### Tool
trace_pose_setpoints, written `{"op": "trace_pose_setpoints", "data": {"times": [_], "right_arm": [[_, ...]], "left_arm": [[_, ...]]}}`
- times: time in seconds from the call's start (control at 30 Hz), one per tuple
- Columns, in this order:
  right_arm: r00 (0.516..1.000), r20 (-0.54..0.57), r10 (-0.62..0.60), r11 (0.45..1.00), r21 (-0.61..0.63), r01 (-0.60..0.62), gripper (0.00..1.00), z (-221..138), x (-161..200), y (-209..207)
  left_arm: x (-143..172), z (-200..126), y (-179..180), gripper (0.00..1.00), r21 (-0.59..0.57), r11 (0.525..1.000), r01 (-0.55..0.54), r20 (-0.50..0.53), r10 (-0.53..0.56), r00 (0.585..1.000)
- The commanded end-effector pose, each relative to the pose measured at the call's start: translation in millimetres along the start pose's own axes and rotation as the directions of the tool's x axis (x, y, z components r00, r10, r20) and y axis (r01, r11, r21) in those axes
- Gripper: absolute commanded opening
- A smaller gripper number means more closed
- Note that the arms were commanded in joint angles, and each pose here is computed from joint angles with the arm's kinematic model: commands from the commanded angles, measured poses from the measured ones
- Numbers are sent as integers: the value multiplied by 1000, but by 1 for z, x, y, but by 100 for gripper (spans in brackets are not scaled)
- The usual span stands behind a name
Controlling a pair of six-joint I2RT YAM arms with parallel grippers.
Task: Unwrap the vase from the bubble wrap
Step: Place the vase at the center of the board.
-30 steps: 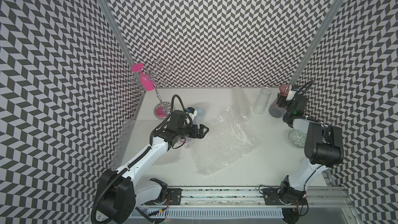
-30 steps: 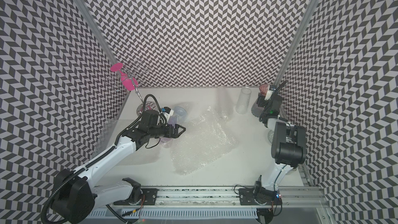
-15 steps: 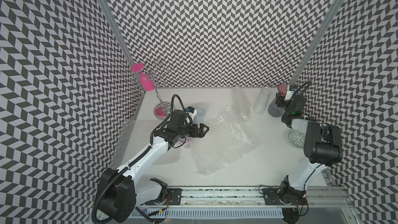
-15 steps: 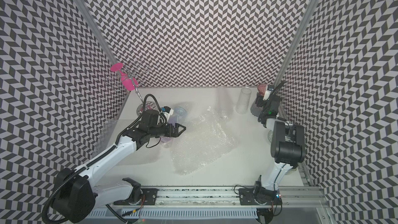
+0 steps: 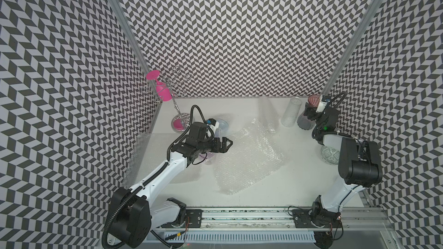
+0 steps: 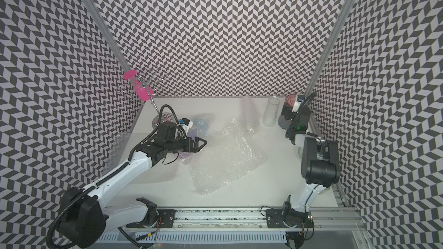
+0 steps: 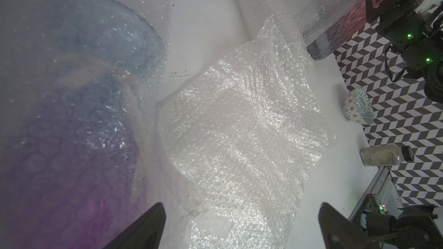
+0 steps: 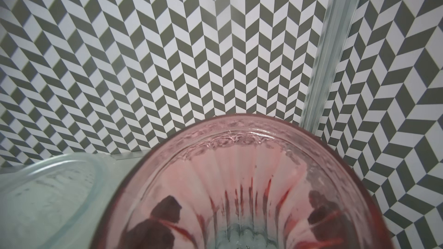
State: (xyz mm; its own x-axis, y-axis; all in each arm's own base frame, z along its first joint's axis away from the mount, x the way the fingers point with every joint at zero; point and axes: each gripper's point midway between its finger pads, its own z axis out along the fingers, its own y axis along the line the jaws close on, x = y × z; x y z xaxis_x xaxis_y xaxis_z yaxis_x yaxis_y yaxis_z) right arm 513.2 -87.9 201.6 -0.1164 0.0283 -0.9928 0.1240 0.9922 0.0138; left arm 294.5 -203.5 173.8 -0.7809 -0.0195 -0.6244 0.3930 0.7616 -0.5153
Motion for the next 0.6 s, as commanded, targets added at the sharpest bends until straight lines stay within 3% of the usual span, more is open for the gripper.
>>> {"op": "trace_pose_setpoints", "data": {"times": [0.0,0.57], "right_arm": [[995,102,-9,1000,19,7,99,-12,-34,0],[999,9,37,996,84,-37,99,-44,-32,-10]], "left_arm": [[-5,-7,-4,99,15,1000,-6,35,5,999],[5,-14,-9,100,37,999,-30,16,29,999]]}}
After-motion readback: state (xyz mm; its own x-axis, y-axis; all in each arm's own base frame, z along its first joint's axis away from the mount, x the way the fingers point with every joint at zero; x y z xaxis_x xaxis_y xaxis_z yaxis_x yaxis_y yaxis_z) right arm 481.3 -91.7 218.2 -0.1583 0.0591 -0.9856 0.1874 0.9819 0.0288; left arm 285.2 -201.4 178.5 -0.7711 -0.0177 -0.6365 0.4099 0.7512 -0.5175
